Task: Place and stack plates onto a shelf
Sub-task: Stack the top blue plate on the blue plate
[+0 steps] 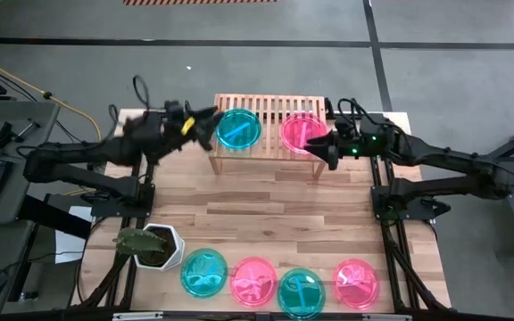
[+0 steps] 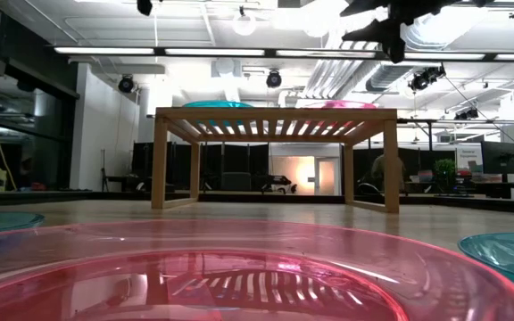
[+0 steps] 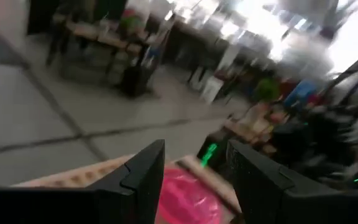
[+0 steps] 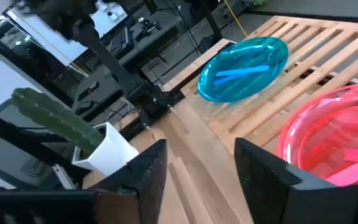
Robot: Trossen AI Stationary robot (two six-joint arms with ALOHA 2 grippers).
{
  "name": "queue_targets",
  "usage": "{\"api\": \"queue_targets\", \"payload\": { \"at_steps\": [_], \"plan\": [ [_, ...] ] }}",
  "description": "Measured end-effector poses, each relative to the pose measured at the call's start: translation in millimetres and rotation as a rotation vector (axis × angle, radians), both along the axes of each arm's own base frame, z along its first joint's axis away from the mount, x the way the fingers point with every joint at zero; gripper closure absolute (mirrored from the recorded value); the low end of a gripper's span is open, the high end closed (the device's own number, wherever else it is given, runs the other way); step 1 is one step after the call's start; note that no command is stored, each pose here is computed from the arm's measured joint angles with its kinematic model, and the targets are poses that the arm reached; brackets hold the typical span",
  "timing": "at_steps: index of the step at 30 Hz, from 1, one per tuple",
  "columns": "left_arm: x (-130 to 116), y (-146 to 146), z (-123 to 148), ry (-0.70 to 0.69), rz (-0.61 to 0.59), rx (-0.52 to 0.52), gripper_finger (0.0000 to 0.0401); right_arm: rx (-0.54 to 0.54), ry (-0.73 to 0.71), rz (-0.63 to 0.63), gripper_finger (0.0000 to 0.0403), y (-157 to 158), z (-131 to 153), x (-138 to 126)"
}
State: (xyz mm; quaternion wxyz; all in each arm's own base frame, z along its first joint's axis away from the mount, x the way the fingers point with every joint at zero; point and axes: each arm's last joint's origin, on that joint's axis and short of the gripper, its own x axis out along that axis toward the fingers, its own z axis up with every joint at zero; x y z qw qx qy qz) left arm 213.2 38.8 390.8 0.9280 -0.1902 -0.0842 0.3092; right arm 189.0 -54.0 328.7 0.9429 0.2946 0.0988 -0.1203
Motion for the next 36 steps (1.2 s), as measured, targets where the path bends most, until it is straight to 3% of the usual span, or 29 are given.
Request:
{"api": "queue_targets", "payload": {
  "at_steps": [4, 9, 16, 24, 36],
  "plan": [
    [-2, 22, 19, 0.225, 0.033, -0.079, 0.0255, 0.003, -0.008, -0.036, 0.0294, 1, 1, -2],
    [-3, 43, 14, 0.558, 0.145, -0.157, 0.0302, 0.002, 0.0, -0.114, 0.0389, -1, 0, -2],
    [-2, 62, -35, 0.859, 0.308, -0.352, 0.0394, 0.014, -0.003, -0.133, 0.0395, -1, 0, -2],
    [3, 68, -89, 0.928, 0.367, -0.514, 0.04, 0.014, -0.003, -0.132, 0.0401, -1, 0, -2],
    [17, 92, -100, 0.748, 0.321, -0.586, 0.0401, 0.015, -0.003, -0.13, 0.0402, -1, 0, -2]
  ]
}}
